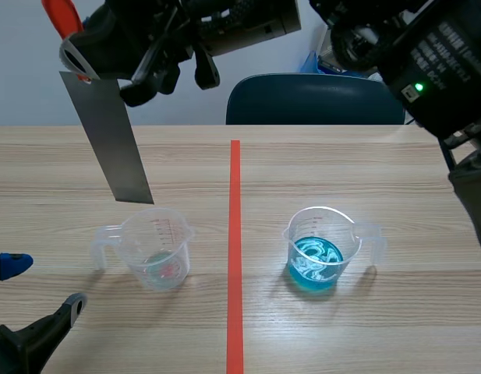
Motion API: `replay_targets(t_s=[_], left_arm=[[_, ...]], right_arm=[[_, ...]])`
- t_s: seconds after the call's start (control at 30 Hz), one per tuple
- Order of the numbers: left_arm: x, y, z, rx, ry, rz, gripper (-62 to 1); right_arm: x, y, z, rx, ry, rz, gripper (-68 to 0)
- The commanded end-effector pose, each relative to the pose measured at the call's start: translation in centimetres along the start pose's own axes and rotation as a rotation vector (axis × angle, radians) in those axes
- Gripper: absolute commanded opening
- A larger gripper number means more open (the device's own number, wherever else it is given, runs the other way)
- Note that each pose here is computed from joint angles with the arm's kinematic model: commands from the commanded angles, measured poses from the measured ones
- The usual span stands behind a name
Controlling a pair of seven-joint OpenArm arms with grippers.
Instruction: Do the redox reaction experiment
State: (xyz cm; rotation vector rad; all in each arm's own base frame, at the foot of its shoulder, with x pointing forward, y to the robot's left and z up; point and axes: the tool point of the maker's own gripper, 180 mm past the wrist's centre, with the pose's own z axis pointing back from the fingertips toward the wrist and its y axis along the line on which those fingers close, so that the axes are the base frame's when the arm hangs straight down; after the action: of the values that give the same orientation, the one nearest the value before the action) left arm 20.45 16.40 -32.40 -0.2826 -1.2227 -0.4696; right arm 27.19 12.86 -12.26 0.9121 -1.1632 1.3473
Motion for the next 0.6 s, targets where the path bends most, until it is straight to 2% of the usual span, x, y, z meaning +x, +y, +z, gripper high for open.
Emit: replay_targets(t_s=[0.0, 0.23, 0.57], left_arm=[[0.91, -0.05, -0.25, 0.0, -0.035, 0.002, -5.4], [0.91, -0.06, -0.25, 0.0, -0.035, 0.002, -5.4], [0.91, -0.06, -0.25, 0.0, -0.035, 0.002, -5.4]], right_arm=[[1.03, -0.09, -0.04, 0.007, -0.015, 0.029, -66.9], [0.67, 0.6, -0.59, 0.032, 0.001, 0.034, -66.9], [0.54, 0.53, -0.61, 0.028, 0.008, 0.039, -66.9]])
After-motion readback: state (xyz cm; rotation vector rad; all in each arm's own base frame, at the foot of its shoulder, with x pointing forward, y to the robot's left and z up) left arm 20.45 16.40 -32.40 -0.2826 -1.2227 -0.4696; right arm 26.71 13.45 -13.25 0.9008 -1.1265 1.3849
